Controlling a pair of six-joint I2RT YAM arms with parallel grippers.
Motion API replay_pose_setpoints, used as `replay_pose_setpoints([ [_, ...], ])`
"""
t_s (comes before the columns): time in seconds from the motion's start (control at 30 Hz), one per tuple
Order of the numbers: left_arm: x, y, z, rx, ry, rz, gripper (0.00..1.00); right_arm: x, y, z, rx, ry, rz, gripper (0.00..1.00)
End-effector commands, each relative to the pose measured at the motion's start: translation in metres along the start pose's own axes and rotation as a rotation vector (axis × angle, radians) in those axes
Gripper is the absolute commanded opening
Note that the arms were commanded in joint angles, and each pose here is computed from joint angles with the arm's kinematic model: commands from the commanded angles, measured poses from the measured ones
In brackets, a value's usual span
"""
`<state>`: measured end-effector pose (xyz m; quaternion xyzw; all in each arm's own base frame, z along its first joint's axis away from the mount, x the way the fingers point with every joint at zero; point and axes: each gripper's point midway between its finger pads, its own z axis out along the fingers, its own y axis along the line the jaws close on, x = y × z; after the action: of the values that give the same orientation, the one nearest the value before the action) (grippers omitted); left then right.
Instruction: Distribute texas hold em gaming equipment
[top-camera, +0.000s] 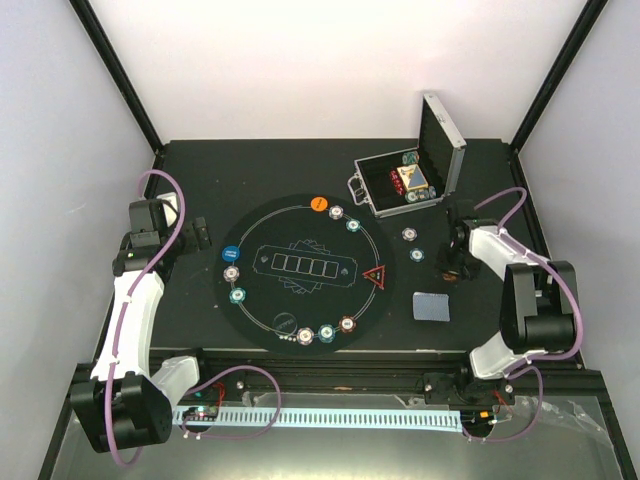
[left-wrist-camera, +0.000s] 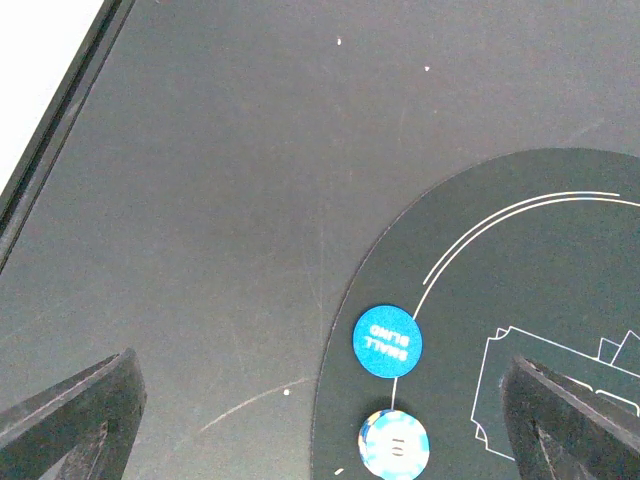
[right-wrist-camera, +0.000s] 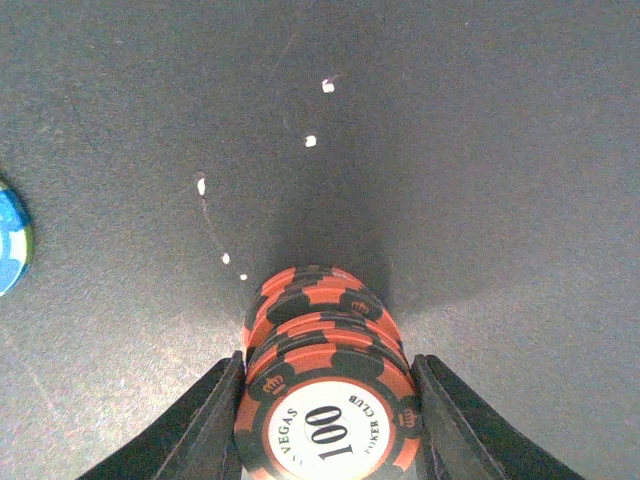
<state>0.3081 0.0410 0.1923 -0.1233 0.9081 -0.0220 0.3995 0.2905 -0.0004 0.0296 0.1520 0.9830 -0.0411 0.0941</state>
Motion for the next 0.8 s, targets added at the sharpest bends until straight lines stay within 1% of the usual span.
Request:
replay_pose_setpoints([
  [0.0,-0.008,-0.004,-0.004,0.008,-0.017,0.022,0.99,-0.014,0.000,-0.027,-0.006,-0.056,-0.016,0.39],
  [0.13,-0.009,-0.004,-0.004,0.007,-0.020,0.022,0.99,-0.011,0.012,-0.040,-0.008,-0.058,-0.064,0.39],
  [0.27,-0.008,-0.003,-0.004,0.002,-0.020,0.022,0.99,-0.002,0.045,-0.053,-0.038,-0.065,-0.150,0.39],
  [0.37,-0.008,0.001,-0.002,-0.022,-0.019,0.013,0.99,0.016,0.097,-0.063,-0.082,-0.063,-0.276,0.39],
  [0.43,-0.008,0.003,-0.002,-0.032,-0.012,0.012,0.99,0.033,0.140,-0.069,-0.130,-0.055,-0.368,0.39],
  [0.6,-0.008,0.007,-0.002,-0.053,-0.009,0.011,0.99,0.089,0.251,-0.084,-0.232,-0.036,-0.604,0.39],
  [0.67,-0.008,0.008,-0.003,-0.057,-0.013,0.011,0.99,0.118,0.292,-0.090,-0.263,-0.033,-0.710,0.39],
  [0.77,-0.008,0.009,-0.002,-0.062,-0.014,0.010,0.99,0.150,0.339,-0.097,-0.281,-0.036,-0.833,0.39],
])
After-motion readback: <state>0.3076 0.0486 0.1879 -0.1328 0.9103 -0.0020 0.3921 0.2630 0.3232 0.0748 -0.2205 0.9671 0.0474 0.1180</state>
